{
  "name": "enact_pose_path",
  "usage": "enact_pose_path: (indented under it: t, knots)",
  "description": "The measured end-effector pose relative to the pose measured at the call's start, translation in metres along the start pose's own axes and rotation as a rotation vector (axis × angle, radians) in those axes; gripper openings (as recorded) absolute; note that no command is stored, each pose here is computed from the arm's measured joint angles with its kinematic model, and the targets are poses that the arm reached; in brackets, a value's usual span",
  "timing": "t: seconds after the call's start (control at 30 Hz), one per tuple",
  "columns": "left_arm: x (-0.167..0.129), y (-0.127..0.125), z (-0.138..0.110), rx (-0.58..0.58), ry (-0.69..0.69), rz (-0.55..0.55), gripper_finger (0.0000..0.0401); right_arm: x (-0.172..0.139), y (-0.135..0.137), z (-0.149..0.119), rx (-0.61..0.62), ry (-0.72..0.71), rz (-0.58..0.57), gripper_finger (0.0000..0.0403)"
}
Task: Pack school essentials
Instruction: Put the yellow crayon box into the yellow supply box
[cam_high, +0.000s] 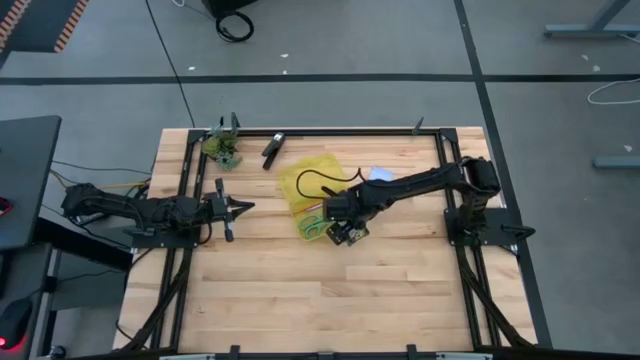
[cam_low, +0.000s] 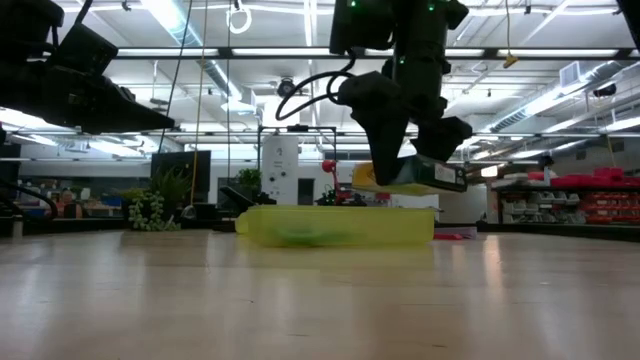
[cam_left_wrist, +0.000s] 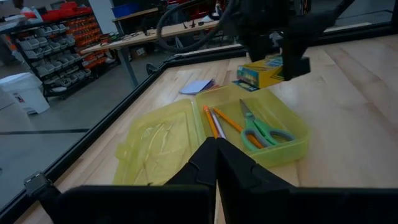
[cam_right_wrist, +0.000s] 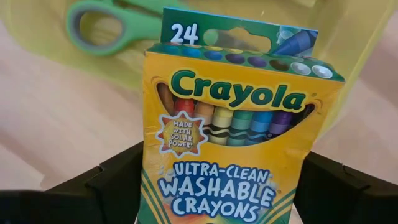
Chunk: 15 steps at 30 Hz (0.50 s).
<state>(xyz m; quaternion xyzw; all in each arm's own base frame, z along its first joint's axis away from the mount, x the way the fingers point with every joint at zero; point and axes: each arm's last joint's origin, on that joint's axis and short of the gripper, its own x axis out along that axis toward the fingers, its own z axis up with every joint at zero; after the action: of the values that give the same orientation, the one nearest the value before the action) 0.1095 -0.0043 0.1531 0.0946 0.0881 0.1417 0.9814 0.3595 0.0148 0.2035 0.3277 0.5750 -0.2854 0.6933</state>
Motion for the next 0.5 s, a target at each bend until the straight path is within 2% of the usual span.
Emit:
enact_pose_path:
  t: [0.2,0.5]
  knots:
    - [0.0,0.0,0.0,0.0,0.0,0.0,0.0016,0.0,-0.011,0.015,-0.029,-0.01,-0.001,0.0343]
    - [0.0,0.0,0.0,0.0,0.0,-0.001,0.0011,0.001,-0.02,0.033,-0.135,-0.055,0.022,0.0343]
